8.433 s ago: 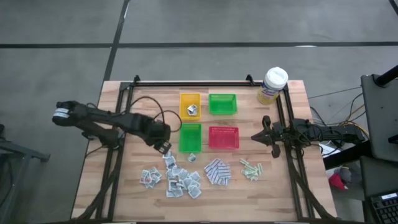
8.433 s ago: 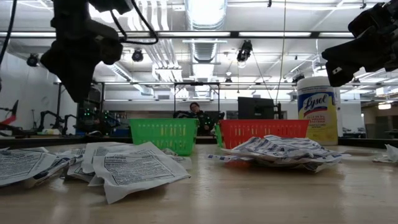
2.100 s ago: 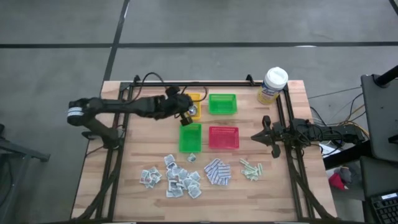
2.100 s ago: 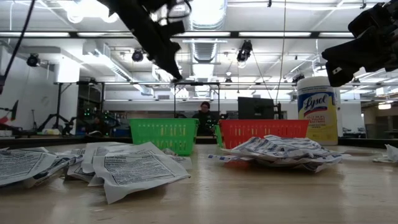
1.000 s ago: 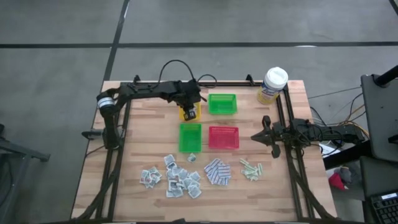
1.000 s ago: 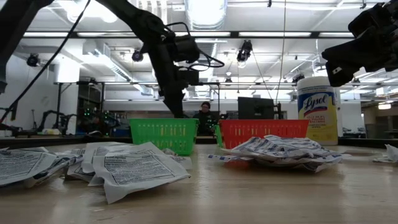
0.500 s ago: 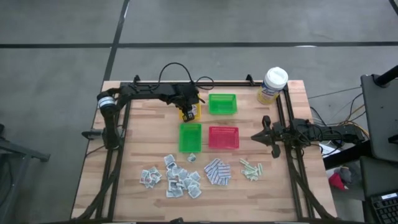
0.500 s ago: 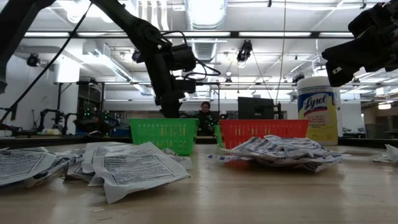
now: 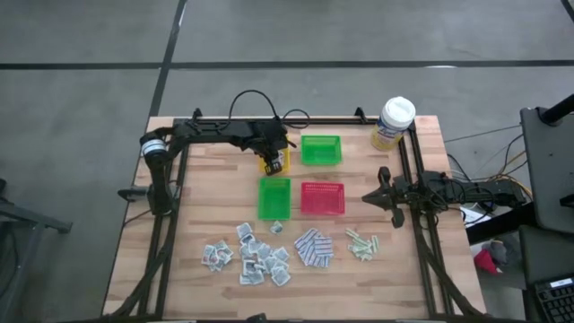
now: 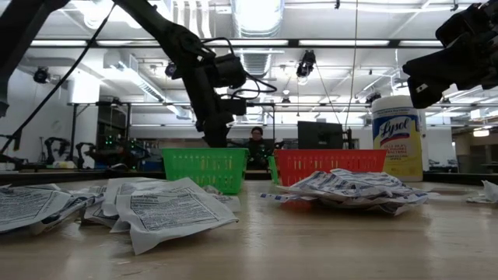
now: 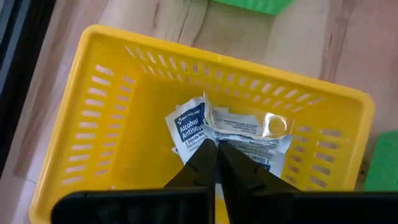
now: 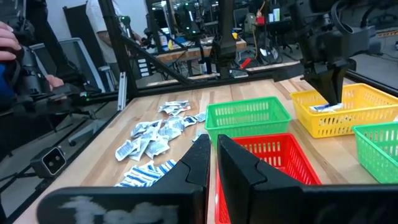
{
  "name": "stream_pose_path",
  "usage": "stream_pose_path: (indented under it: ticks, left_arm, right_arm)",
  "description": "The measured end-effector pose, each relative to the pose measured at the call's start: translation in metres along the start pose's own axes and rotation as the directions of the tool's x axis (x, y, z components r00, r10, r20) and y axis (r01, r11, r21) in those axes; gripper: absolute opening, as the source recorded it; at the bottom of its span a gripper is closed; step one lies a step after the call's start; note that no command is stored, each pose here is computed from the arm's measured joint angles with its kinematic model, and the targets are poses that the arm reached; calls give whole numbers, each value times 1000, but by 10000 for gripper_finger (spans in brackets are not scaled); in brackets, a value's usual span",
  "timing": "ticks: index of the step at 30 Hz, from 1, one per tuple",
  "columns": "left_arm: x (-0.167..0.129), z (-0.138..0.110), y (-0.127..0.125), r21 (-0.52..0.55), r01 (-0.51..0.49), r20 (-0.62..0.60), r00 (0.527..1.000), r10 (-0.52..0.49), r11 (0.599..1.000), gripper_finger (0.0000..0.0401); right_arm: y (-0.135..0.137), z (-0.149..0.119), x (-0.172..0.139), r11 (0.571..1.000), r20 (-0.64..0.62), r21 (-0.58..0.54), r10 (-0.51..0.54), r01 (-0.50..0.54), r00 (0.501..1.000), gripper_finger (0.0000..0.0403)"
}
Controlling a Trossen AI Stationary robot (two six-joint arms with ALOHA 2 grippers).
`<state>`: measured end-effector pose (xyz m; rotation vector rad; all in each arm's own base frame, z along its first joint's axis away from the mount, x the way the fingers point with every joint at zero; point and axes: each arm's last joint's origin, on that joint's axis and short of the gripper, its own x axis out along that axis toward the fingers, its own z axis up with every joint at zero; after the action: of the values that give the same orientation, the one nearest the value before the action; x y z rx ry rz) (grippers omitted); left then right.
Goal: Pick & Place First Aid Supplies
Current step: Put the blue alcohol pad into the yellow bin
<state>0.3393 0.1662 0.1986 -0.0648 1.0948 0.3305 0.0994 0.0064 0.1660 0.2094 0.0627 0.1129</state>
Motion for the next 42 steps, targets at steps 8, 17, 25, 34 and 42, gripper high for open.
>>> stream_pose_path:
  ticks: [8, 17, 25, 34, 42]
  left_arm:
    - [-2, 1, 0, 4, -10, -2, 1000, 10, 1000, 84]
    - [-64, 7, -27, 59, -161, 44, 986, 159, 985, 99]
    - [-124, -20, -70, -44, -75, -7, 997, 75, 996, 97]
    - [-141, -64, -103, -456, 124, -189, 954, -232, 881, 97]
    - [-126, -96, -129, -573, 203, -200, 905, -376, 794, 97]
  right_arm:
    - [0, 0, 0, 1000, 0, 0, 0, 0, 1000, 28]
    - [0, 0, 0, 1000, 0, 0, -1, 1, 1000, 28]
    - [0, 0, 0, 1000, -1, 0, 0, 0, 1000, 28]
    - [0, 0, 0, 1000, 1, 0, 0, 0, 1000, 28]
    - [0, 0, 0, 1000, 0, 0, 0, 0, 1000, 28]
